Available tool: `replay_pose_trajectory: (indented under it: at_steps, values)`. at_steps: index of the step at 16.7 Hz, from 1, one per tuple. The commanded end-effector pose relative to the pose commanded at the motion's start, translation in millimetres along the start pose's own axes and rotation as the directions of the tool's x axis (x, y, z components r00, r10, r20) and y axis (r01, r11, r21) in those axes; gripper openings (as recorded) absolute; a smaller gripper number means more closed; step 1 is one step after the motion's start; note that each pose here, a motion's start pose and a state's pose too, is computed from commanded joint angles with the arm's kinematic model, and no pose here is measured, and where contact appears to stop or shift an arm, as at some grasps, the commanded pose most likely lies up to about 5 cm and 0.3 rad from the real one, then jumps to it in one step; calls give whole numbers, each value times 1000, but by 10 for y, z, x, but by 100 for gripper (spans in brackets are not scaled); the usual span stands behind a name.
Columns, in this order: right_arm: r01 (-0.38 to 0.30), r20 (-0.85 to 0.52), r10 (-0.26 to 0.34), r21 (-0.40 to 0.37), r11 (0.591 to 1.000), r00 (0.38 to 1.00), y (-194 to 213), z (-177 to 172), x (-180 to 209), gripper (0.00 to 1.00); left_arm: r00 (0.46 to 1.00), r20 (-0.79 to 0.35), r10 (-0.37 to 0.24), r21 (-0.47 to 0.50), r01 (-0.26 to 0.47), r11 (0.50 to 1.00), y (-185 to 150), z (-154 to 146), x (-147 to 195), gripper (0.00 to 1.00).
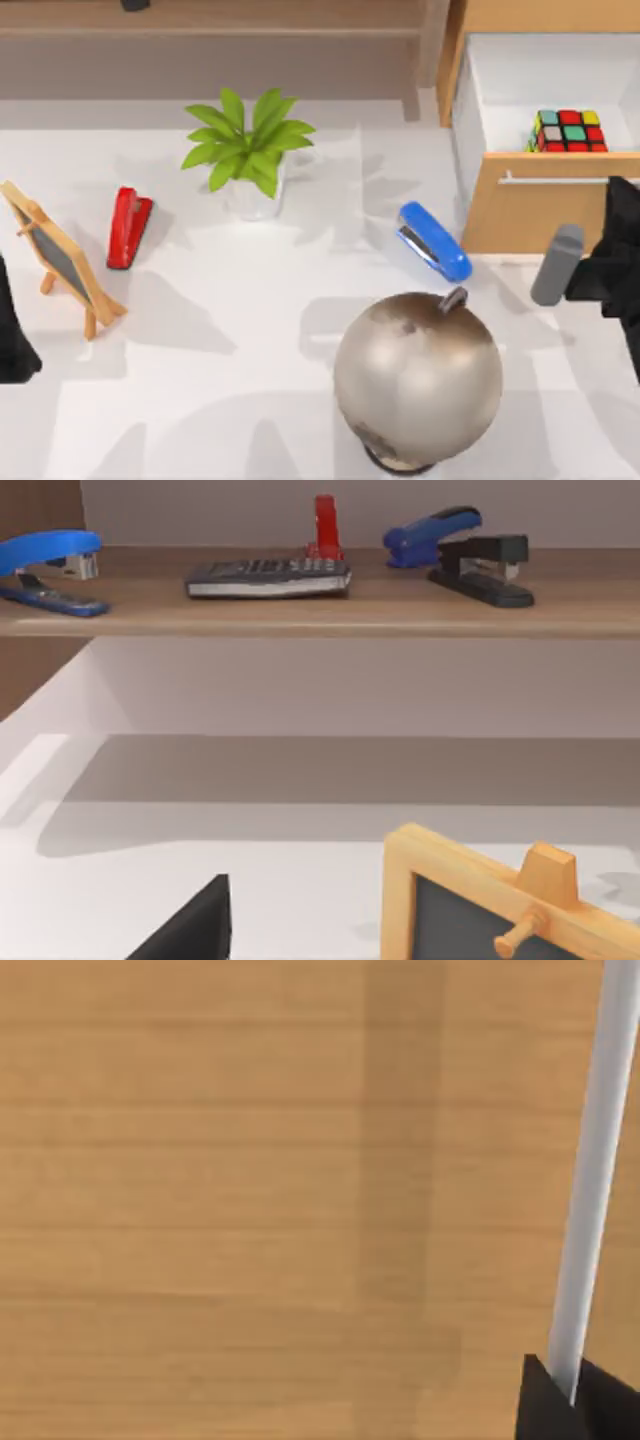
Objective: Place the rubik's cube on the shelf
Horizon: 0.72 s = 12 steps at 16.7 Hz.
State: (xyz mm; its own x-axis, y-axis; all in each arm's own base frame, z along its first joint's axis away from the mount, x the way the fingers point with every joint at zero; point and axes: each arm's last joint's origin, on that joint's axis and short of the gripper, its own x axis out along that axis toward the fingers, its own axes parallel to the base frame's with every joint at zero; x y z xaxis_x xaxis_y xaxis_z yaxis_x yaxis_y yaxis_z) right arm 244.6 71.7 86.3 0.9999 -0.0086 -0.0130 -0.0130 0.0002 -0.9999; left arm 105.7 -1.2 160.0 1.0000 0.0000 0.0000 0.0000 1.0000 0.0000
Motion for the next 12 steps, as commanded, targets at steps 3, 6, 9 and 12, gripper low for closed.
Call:
replay_pose_trajectory:
  at_steps: [3, 6, 9, 12]
  values:
    - [2, 0, -2, 1, 1000, 1000, -4, 0, -20, 0, 1000, 0, 0, 0, 0, 1000, 0, 0, 0, 100]
    - [2, 0, -2, 1, 1000, 1000, -4, 0, -20, 15, 1000, 0, 0, 0, 0, 1000, 0, 0, 0, 100]
    - [2, 0, -2, 1, 1000, 1000, -4, 0, -20, 38, 1000, 0, 0, 0, 0, 1000, 0, 0, 0, 100]
    - [2, 0, -2, 1, 1000, 1000, -4, 0, -20, 60, 1000, 0, 0, 0, 0, 1000, 0, 0, 0, 100]
